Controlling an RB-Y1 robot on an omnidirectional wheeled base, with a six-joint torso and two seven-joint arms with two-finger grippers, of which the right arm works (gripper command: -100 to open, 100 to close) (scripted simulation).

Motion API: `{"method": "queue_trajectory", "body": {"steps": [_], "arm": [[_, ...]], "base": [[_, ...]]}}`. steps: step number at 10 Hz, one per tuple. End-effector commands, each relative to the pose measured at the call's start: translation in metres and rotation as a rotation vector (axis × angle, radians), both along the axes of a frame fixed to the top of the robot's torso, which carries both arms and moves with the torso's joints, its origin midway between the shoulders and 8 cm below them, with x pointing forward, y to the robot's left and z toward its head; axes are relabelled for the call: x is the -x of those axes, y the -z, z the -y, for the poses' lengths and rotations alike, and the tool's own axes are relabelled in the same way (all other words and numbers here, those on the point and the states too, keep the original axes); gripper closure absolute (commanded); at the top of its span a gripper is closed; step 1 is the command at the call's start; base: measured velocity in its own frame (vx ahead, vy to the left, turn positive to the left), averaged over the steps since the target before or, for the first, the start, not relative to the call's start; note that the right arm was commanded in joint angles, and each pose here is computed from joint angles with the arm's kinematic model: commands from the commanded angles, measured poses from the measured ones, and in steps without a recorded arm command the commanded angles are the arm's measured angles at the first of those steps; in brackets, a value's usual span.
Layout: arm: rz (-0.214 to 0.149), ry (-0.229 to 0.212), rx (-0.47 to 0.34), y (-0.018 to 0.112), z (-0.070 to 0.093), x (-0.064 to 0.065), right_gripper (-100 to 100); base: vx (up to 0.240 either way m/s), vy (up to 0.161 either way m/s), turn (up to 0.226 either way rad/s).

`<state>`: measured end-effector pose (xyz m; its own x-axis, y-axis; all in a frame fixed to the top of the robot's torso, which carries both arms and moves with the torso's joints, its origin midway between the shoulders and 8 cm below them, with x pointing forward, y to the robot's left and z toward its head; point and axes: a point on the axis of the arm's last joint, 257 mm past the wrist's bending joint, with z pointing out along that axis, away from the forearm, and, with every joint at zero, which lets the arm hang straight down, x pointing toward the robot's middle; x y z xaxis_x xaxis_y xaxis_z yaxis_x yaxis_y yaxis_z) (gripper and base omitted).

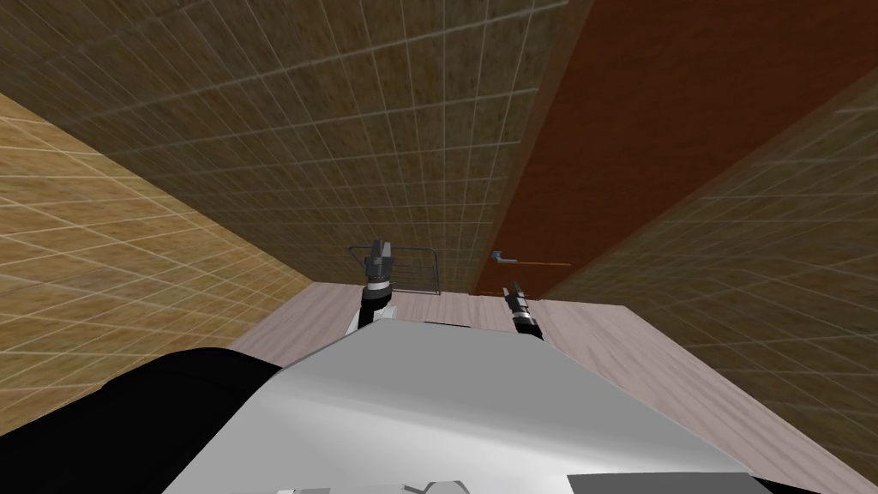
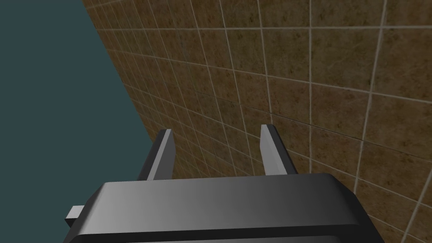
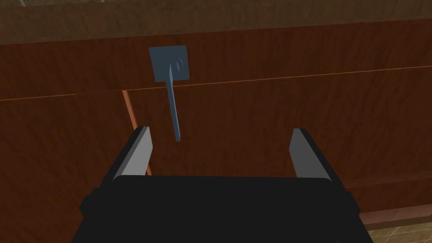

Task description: Pull the door open

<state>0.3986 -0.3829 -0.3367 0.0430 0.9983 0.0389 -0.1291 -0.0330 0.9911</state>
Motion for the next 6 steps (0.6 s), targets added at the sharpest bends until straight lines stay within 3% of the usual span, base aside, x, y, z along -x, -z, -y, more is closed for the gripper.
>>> {"method": "queue_trajectory", "body": {"steps": [1,6], "arm": [[-0.014,0.007,0.003,0.007,0.008,0.003,-100],[-0.054,0.027,0.01,0.025,0.027,0.014,-100]], "base": [[0.077,-0.063,0.068],[0.07,-0.057,0.073]]}}
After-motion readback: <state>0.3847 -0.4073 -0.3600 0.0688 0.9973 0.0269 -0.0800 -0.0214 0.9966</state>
